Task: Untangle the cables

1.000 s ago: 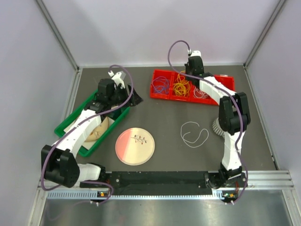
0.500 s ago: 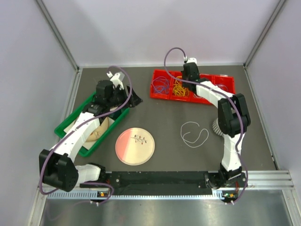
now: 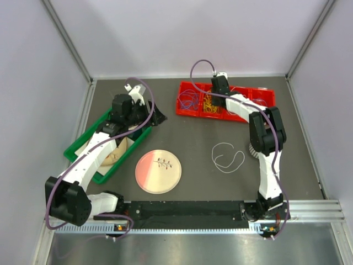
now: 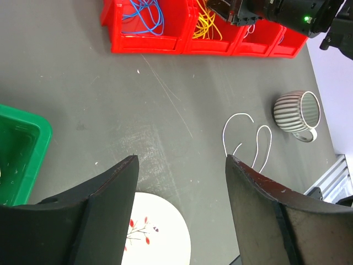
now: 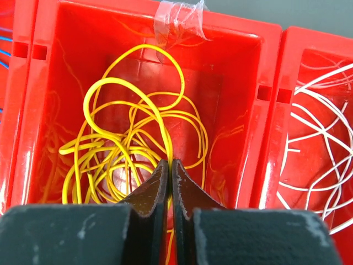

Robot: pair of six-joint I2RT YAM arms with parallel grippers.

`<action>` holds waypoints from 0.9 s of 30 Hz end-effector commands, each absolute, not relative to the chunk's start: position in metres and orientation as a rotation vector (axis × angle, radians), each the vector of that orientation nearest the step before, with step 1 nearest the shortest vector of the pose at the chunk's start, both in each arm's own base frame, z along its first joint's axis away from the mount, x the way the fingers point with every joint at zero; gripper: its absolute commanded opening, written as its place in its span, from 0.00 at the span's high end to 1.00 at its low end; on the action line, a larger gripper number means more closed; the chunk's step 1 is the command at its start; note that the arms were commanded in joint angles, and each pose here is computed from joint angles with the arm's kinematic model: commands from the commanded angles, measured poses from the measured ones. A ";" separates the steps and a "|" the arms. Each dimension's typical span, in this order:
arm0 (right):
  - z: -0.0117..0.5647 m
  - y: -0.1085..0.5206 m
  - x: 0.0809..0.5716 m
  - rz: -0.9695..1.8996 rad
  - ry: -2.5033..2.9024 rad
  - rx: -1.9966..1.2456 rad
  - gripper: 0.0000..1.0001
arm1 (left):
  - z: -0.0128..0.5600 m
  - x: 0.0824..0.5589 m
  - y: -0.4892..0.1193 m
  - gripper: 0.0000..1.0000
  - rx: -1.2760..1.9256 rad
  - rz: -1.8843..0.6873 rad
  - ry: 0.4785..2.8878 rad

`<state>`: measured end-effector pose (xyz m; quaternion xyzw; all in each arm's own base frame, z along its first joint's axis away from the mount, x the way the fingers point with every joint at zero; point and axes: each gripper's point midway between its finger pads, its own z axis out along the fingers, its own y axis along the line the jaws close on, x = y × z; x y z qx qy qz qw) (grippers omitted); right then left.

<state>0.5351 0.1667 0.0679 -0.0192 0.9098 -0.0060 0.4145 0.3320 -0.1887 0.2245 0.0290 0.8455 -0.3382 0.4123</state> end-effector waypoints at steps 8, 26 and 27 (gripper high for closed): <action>0.155 0.178 0.536 0.064 2.131 -0.016 0.69 | 0.246 0.334 -0.190 0.30 0.098 -0.870 2.050; 0.200 0.182 0.513 0.147 2.078 0.025 0.45 | 0.251 0.326 -0.185 0.30 0.108 -0.851 2.030; 0.194 0.179 0.508 0.131 2.092 0.031 0.45 | 0.252 0.326 -0.185 0.30 0.109 -0.853 2.027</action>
